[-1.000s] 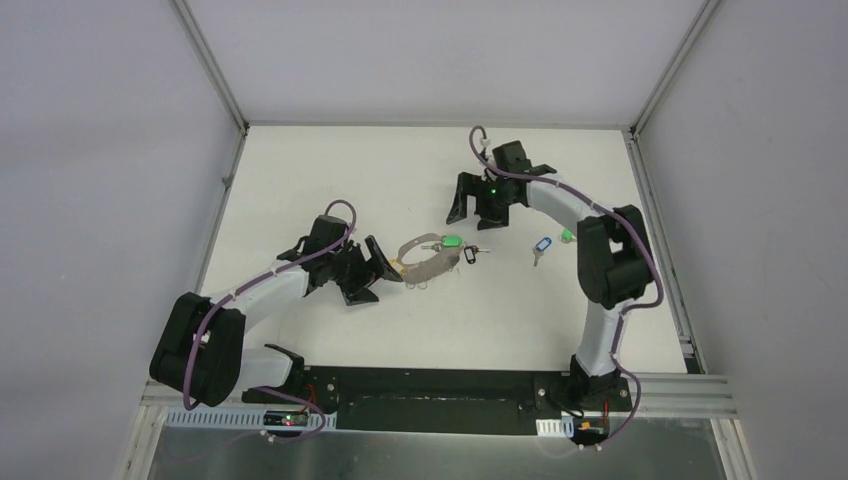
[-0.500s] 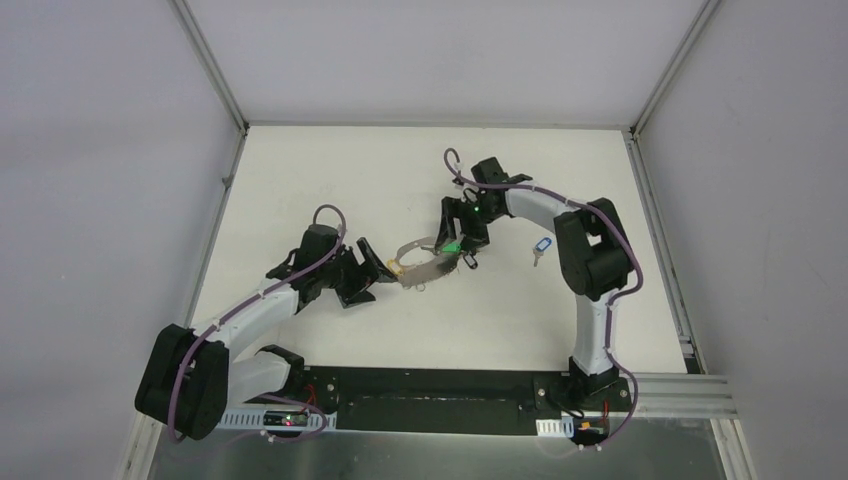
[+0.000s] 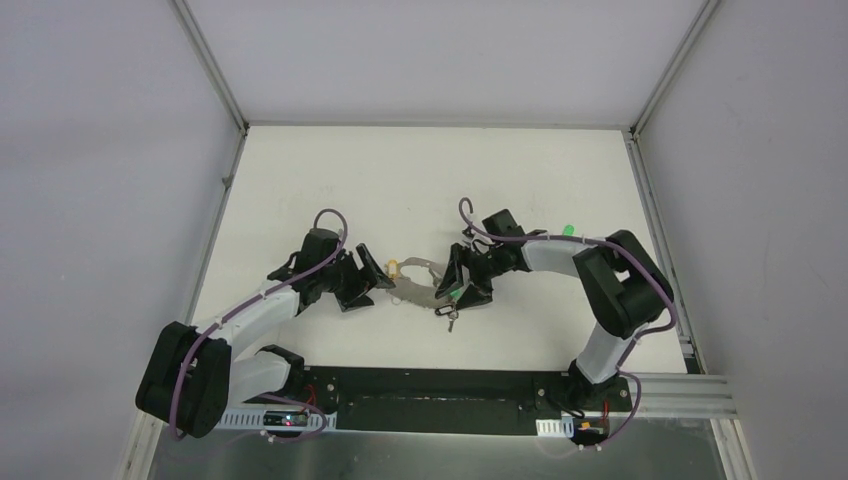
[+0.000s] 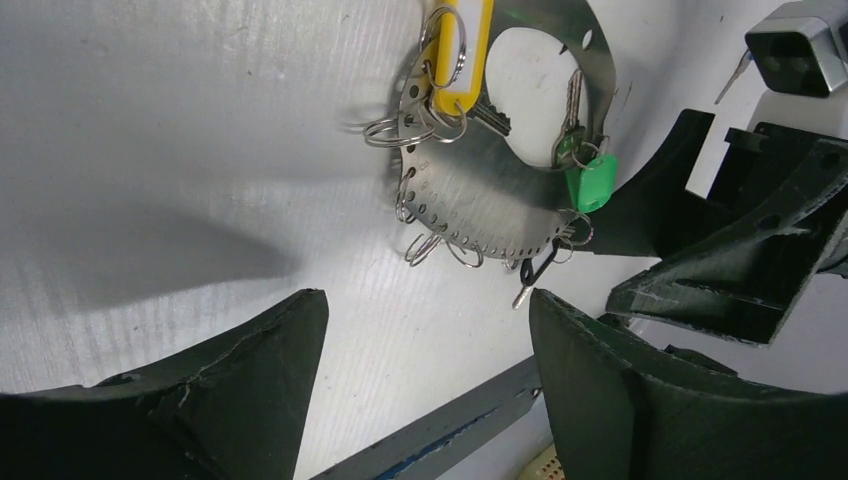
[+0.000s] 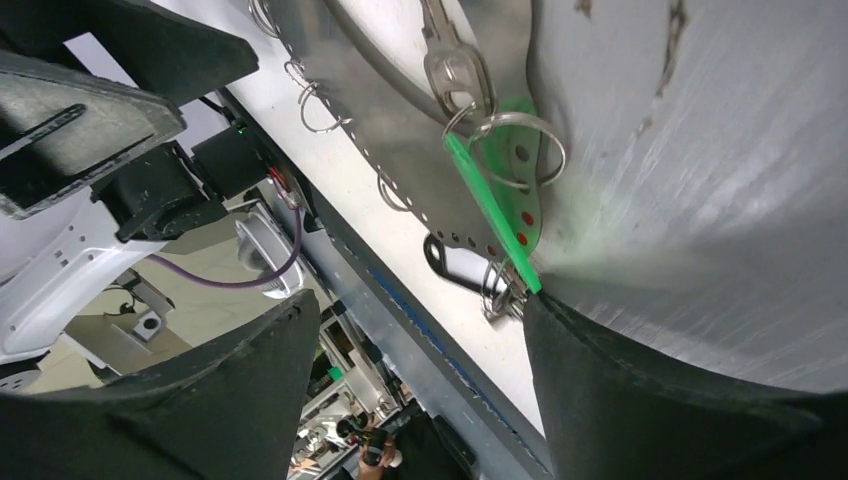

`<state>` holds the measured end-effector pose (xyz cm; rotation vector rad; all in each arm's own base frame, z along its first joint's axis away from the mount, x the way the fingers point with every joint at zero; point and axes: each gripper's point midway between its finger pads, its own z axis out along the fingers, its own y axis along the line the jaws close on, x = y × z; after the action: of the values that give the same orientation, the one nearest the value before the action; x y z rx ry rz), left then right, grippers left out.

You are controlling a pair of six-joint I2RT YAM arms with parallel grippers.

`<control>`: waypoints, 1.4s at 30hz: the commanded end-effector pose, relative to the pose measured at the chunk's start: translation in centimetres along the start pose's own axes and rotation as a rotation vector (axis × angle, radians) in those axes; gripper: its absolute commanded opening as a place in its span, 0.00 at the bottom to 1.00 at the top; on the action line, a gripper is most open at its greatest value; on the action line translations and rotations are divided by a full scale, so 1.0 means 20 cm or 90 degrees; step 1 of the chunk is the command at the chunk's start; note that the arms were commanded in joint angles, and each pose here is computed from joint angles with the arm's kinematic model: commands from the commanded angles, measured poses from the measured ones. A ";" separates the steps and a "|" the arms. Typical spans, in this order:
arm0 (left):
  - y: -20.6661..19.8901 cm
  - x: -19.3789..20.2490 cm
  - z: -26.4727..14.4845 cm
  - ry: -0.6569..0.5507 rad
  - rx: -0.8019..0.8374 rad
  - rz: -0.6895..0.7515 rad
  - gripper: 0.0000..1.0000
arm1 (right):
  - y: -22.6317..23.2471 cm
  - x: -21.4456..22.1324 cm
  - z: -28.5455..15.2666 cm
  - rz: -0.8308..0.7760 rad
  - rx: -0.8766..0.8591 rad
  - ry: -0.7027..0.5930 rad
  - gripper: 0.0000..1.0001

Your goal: Put the keys on the keyring

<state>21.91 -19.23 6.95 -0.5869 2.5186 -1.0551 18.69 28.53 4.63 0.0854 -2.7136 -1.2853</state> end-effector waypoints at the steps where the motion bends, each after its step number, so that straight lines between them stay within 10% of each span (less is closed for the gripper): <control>1: 0.00 0.04 -0.01 0.014 0.016 0.022 0.74 | 0.18 -0.05 -0.08 -0.027 -0.059 -0.063 0.77; 42: 0.05 0.09 0.20 0.027 0.110 0.100 0.12 | 0.05 -0.07 -0.28 -0.032 -0.017 -0.127 0.78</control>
<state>22.60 -21.88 3.91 -0.3331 2.4200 -1.2279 20.56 25.05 8.33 0.0008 -2.8618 -1.3866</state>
